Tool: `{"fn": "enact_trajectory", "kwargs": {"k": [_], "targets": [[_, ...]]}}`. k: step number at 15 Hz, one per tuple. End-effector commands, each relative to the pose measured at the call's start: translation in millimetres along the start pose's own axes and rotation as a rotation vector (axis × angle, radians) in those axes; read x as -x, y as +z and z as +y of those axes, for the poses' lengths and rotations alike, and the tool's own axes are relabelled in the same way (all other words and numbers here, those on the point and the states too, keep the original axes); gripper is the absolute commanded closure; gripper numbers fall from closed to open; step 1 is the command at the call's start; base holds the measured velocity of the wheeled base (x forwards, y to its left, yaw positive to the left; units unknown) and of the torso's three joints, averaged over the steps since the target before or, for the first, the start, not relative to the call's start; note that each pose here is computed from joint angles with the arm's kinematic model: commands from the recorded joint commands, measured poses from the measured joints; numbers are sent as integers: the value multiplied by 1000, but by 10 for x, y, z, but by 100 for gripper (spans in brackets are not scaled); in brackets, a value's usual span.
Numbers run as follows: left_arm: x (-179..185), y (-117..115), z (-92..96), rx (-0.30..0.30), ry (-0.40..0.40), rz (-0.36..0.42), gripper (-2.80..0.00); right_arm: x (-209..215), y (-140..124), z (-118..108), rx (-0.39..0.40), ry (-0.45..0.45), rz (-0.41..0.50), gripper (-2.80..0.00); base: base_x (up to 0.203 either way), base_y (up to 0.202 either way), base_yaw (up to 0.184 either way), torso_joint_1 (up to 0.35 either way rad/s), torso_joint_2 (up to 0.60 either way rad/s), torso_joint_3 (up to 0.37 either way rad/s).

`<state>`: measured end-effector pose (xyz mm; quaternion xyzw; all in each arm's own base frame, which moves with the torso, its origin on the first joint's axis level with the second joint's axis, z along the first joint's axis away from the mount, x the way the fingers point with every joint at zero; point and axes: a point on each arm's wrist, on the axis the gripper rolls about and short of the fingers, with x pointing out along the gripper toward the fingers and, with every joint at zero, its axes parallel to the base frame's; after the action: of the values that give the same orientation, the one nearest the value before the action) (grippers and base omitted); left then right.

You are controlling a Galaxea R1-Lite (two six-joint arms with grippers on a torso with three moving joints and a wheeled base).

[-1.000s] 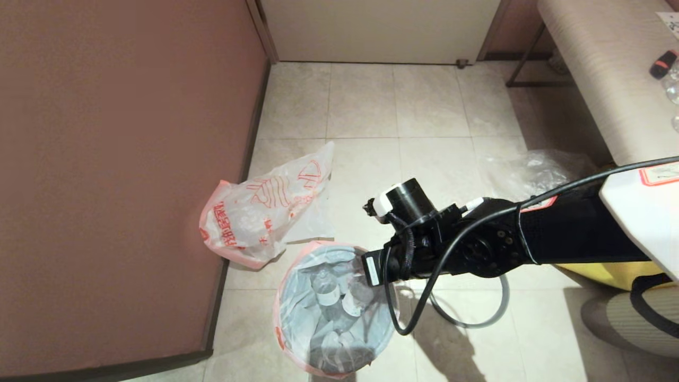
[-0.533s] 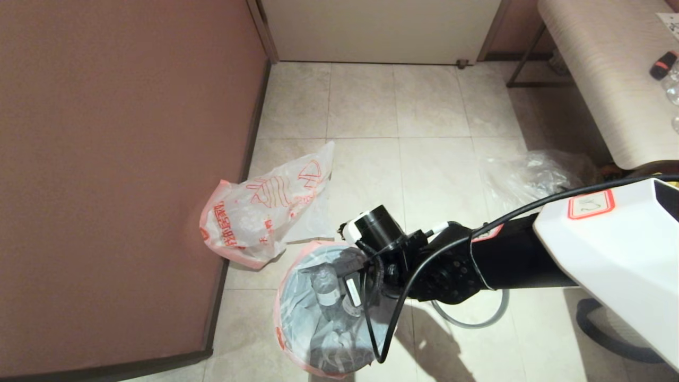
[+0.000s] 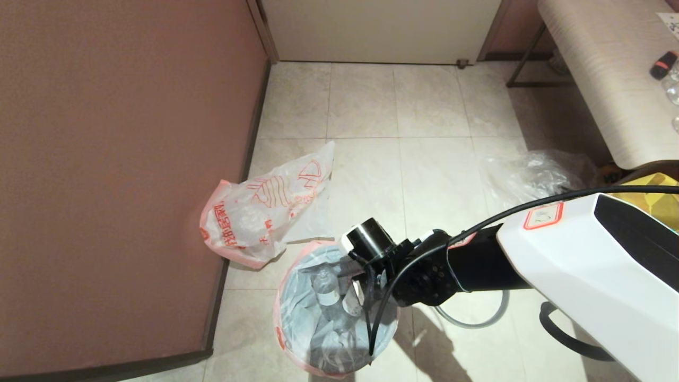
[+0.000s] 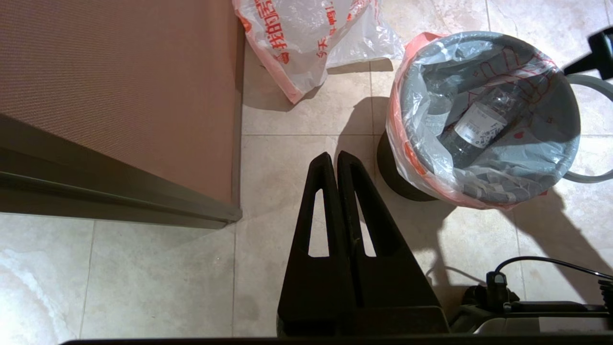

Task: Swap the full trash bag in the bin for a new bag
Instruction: Place the trash bag on the floor

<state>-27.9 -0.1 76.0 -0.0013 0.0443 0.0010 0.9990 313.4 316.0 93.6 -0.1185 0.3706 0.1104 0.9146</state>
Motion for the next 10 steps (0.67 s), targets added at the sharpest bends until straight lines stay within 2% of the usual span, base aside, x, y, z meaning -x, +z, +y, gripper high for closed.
{"fn": "enact_trajectory", "kwargs": {"k": [1, 3, 4, 8, 10], "targets": [[-1, 0, 0, 1, 1, 2, 0, -36, -62, -86, -13, -64, 53, 0, 0, 0, 0, 0, 0, 0], [-1, 0, 0, 1, 1, 2, 0, -62, -63, -167, -46, -87, 70, 0, 0, 0, 0, 0, 0, 0], [-1, 0, 0, 1, 1, 2, 0, -84, -78, -161, -43, -85, 75, -280, 0, 0, 0, 0, 0, 0], [-1, 0, 0, 1, 1, 2, 0, -156, -114, -120, -18, -75, 83, -280, 0, 0, 0, 0, 0, 0], [-1, 0, 0, 1, 1, 2, 0, -176, -74, -126, -35, -69, 58, -280, 0, 0, 0, 0, 0, 0]]}}
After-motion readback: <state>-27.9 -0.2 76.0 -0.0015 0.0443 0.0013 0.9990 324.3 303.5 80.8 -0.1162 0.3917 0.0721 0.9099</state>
